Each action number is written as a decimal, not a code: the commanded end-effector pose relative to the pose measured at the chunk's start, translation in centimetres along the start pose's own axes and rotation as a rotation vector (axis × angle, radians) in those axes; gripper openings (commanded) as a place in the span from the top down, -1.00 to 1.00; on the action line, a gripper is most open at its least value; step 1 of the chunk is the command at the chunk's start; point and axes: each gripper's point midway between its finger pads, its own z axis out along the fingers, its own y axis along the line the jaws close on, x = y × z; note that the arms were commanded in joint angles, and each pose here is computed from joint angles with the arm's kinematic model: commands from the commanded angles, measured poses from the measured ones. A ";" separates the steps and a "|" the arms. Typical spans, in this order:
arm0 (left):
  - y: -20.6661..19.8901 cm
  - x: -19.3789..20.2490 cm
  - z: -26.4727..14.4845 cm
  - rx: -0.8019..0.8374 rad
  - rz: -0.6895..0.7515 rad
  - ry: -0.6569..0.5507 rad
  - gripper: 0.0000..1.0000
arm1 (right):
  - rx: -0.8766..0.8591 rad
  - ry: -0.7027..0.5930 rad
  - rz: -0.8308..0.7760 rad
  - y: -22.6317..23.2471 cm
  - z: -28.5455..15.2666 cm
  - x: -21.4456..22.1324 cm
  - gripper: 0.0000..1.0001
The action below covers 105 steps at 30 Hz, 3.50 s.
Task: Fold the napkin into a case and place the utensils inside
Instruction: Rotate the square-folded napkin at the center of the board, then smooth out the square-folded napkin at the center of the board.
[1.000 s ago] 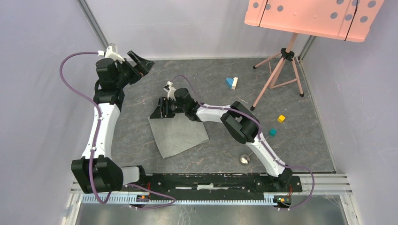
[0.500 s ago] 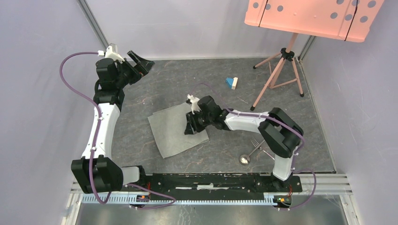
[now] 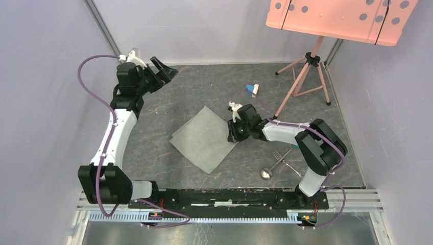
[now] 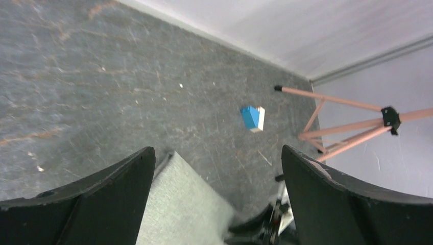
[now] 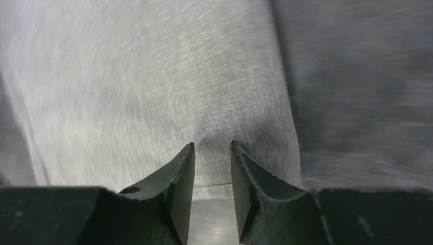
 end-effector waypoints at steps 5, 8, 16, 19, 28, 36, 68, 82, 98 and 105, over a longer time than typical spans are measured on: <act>-0.4 9.5 4.9 -0.012 0.089 0.266 -0.98 | 0.505 -0.038 -0.151 -12.7 -1.6 -9.1 -0.05; 1.3 14.5 6.8 -0.084 0.112 0.424 -0.93 | 0.434 -0.148 -0.105 -11.0 -1.5 -13.6 -0.26; 4.3 22.0 6.0 -0.110 -0.062 0.535 -0.56 | 0.196 -0.380 -0.022 -8.9 -3.2 -14.5 -0.39; 5.5 23.0 5.9 -0.161 -0.032 0.521 -0.30 | 0.183 -0.351 -0.011 -10.6 -4.0 -11.9 -0.35; 6.9 25.1 6.9 -0.194 0.039 0.541 0.06 | 0.178 -0.407 0.113 -14.4 -8.1 -9.1 -0.36; 7.0 24.8 8.7 -0.194 0.073 0.540 0.18 | 0.164 -0.382 0.132 -15.0 -7.3 -8.3 -0.29; 5.3 22.5 12.1 -0.169 0.082 0.509 0.95 | 0.022 -0.318 0.187 -14.1 -3.9 -7.3 -0.06; 7.4 24.0 12.1 -0.247 0.086 0.571 0.79 | -0.007 -0.329 0.194 -13.7 -3.6 -7.4 0.12; 4.6 24.2 2.3 -0.124 -0.011 0.537 0.19 | -0.125 -0.446 0.085 -5.7 -5.8 -12.1 -0.40; 4.9 28.6 0.0 -0.065 -0.146 0.641 0.61 | -0.537 -0.493 0.055 6.7 -2.9 -16.1 -0.80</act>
